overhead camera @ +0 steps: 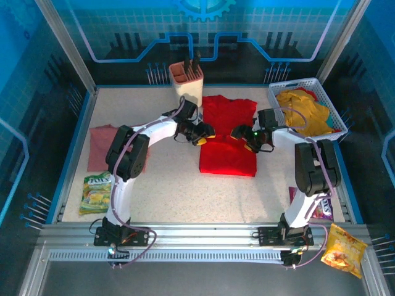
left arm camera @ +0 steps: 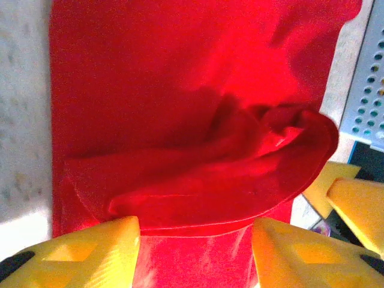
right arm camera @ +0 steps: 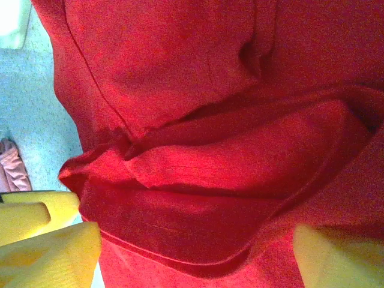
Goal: Fold and stack the t-shirts
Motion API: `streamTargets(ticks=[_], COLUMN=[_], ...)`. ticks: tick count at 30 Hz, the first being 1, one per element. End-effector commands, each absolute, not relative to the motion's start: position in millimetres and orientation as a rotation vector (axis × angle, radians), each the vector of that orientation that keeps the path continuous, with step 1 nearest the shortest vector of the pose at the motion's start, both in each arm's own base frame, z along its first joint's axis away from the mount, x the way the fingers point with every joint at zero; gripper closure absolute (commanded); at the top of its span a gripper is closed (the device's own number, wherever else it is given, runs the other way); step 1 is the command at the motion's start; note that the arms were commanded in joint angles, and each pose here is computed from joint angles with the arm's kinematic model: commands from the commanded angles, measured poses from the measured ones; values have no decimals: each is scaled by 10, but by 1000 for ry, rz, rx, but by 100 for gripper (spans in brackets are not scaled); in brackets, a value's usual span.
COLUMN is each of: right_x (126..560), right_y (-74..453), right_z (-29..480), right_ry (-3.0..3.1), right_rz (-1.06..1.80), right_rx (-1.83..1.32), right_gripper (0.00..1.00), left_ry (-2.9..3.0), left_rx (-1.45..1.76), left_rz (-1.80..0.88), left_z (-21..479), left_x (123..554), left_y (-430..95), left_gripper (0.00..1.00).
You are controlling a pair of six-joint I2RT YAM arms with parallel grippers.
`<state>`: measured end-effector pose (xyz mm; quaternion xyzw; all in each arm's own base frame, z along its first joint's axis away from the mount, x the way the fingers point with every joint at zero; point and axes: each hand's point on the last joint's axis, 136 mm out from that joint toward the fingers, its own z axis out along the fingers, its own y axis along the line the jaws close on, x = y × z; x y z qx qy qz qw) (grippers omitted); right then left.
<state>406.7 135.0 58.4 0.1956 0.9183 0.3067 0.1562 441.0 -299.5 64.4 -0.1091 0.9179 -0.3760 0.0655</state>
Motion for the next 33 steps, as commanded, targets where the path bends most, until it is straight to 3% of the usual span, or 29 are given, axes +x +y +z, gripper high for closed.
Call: streamTargets(ticks=[1, 5, 8, 11, 22, 26, 33], right_x=[4269, 4427, 4369, 4215, 3127, 2704, 2356], right_y=[1342, 1257, 1193, 1084, 844, 810, 818], right_z=[648, 665, 794, 946, 1149, 934, 553], right_ry=[2601, 2592, 2577, 2560, 2643, 2707, 2752], right_rz=[915, 937, 889, 804, 723, 696, 695], right_rx=[567, 584, 546, 496, 518, 574, 639], right_gripper=[16, 16, 12, 0, 0, 15, 27], left_ry=[2768, 2742, 2733, 2784, 2874, 2932, 2927], left_rx=[-368, -383, -335, -306, -193, -192, -247], left_rz=[-1101, -1087, -1037, -1003, -1093, -1098, -1170], left_z=[565, 722, 894, 909, 895, 762, 524], left_x=[4671, 4917, 4839, 4552, 3288, 2945, 2833], left_y=[-2881, -2740, -2630, -2524, -2456, -2521, -2701], left_gripper=[48, 49, 48, 47, 43, 44, 51])
